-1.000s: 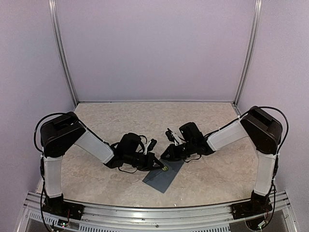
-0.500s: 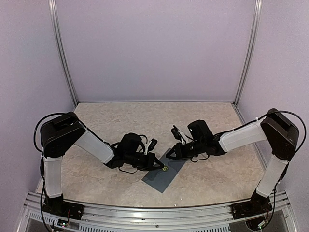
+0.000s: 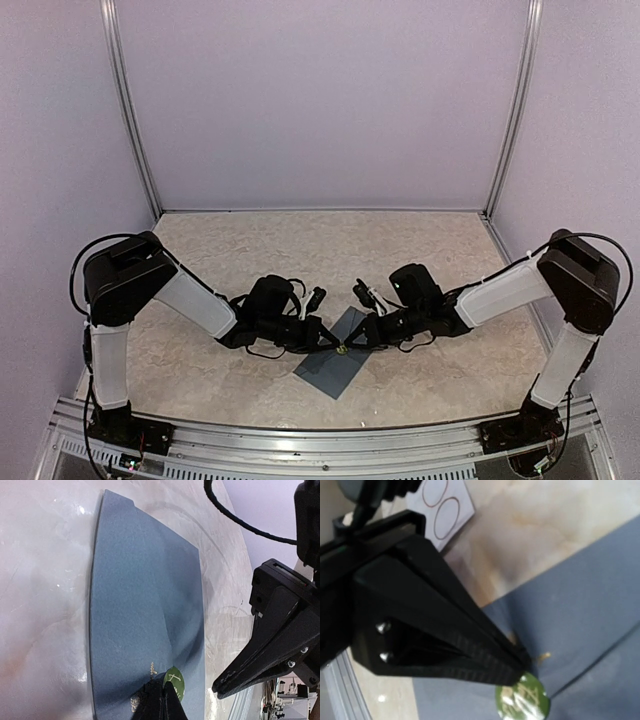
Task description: Place the letter into the envelope and seal it
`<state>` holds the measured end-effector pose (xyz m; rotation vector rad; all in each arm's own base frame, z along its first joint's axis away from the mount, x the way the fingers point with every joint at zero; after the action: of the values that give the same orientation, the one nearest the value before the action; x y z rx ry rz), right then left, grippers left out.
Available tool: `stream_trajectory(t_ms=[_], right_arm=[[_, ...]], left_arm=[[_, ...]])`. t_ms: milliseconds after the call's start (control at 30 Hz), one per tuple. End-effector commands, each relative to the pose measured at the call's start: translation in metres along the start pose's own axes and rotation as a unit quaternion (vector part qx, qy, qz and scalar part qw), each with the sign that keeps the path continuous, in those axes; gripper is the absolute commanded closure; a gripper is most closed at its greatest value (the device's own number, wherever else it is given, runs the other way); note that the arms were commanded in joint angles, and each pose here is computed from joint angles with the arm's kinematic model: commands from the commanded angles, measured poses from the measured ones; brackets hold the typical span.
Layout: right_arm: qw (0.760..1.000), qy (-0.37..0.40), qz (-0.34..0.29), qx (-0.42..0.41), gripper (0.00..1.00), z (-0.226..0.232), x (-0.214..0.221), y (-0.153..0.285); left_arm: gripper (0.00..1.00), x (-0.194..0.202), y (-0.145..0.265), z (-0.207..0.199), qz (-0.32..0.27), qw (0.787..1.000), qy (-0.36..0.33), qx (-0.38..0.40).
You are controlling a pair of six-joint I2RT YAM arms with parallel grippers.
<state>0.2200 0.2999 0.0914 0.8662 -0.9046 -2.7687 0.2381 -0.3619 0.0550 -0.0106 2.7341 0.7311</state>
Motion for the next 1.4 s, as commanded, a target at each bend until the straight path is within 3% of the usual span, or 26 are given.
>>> stream_trajectory(t_ms=[0, 267, 467, 633, 733, 767, 967, 1367], right_arm=[[1.000, 0.004, 0.001, -0.018, 1.00, 0.003, -0.005, -0.011], [1.000, -0.006, 0.013, -0.017, 1.00, -0.007, -0.002, -0.026], [0.998, -0.041, 0.033, 0.034, 1.00, -0.026, 0.016, -0.028], [0.995, -0.062, 0.046, 0.058, 1.00, -0.037, 0.030, -0.026], [0.994, -0.066, 0.051, 0.064, 1.00, -0.040, 0.034, -0.027], [0.994, -0.066, 0.051, 0.064, 1.00, -0.040, 0.034, -0.027], [0.995, -0.064, 0.050, 0.060, 1.00, -0.039, 0.030, -0.030], [0.996, -0.061, 0.045, 0.052, 1.00, -0.038, 0.019, -0.039]], left_arm=[[1.00, 0.010, -0.005, 0.014, 0.012, 0.999, 0.004, -0.034], [1.00, 0.010, -0.005, 0.012, 0.012, 0.999, 0.002, -0.032], [1.00, 0.006, -0.002, 0.008, 0.005, 0.999, -0.007, -0.041], [0.79, -0.005, 0.014, -0.007, -0.020, 0.997, -0.031, -0.068], [0.74, -0.005, 0.022, -0.013, -0.029, 0.995, -0.040, -0.082], [0.74, -0.002, 0.022, -0.014, -0.026, 0.995, -0.042, -0.083], [1.00, 0.016, 0.016, -0.003, 0.007, 0.996, -0.035, -0.087], [1.00, 0.036, 0.010, 0.031, 0.040, 0.987, -0.028, -0.153]])
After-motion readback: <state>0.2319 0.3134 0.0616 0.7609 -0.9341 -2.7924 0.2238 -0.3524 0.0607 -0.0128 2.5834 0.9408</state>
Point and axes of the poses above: each gripper's point midway between its finger pads, its own y axis back along the fingers, its own z axis along the line the jaws close on, x = y × z, the point moved 7 cm from there along y, back along the fingers, and after that the axes turned 7 degrees about y, right-handed, at the moved point
